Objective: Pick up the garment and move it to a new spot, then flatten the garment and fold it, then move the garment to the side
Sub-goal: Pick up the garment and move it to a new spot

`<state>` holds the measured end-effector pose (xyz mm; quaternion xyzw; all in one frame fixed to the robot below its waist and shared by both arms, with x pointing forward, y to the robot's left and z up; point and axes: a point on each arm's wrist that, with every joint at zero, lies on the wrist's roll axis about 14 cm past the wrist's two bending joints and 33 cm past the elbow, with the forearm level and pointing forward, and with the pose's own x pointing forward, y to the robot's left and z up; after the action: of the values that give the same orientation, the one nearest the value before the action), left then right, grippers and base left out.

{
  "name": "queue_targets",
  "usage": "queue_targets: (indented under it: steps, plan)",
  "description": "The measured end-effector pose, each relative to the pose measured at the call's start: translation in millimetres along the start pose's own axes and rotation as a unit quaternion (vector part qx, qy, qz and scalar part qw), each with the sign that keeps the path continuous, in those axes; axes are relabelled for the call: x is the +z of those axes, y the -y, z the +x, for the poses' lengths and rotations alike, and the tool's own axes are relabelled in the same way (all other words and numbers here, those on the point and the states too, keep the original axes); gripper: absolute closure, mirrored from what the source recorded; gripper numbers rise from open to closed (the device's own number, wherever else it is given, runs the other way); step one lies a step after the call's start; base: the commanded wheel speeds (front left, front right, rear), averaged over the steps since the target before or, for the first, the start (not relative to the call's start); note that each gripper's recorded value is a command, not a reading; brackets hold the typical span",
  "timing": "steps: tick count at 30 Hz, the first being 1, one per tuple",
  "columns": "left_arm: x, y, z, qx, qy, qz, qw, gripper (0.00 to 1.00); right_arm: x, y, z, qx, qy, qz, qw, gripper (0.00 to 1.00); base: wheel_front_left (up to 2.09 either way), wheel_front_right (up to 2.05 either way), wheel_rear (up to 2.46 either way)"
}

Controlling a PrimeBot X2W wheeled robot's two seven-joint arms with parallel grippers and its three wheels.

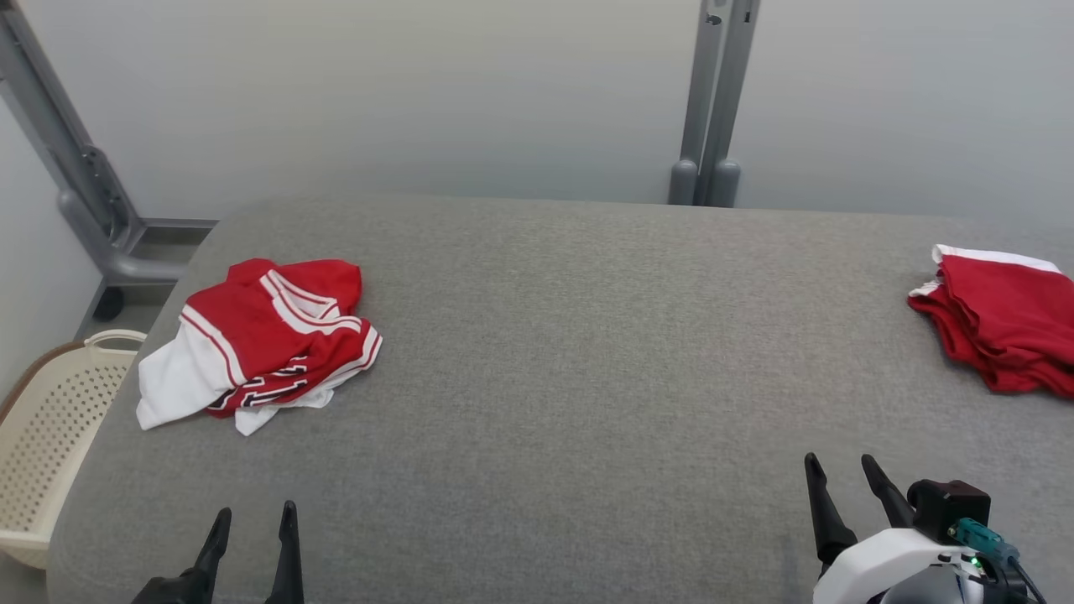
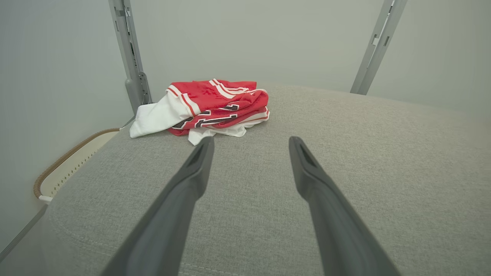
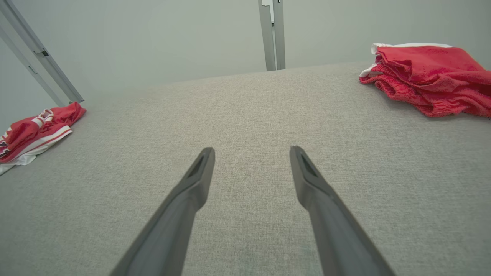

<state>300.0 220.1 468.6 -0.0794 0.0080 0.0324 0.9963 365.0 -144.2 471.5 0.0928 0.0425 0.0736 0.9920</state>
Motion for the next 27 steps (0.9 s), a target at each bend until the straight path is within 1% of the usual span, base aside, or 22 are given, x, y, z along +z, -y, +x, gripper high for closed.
queue_targets:
  steps: [5, 10, 11, 16, 17, 27]
  plan:
    - [-1, -21, -14, 0.031, 0.000, 0.004, 1.000, 0.00, -6, -20, 9, 0.030, -0.009, -0.001, 1.000, 0.00, 0.00, 0.00, 0.00]
    - [-1, -41, -32, 0.066, 0.003, 0.004, 0.998, 0.00, -13, -47, 17, 0.070, -0.021, -0.004, 0.997, 0.00, 0.00, 0.00, 0.00]
    - [-2, -49, -39, 0.078, 0.002, 0.004, 0.997, 0.00, -16, -60, 20, 0.089, -0.027, -0.006, 0.996, 0.00, 0.00, 0.00, 0.00]
    - [-4, -67, -60, 0.115, 0.001, 0.001, 0.993, 0.00, -22, -91, 26, 0.134, -0.037, -0.008, 0.990, 0.00, 0.00, 0.00, 0.00]
    - [-4, -67, -60, 0.115, 0.001, 0.001, 0.993, 0.00, -22, -91, 26, 0.134, -0.037, -0.008, 0.990, 0.00, 0.00, 0.00, 0.00]
    - [-7, -98, -98, 0.180, 0.004, -0.004, 0.984, 0.00, -32, -141, 33, 0.205, -0.053, -0.015, 0.977, 0.00, 0.00, 0.00, 0.00]
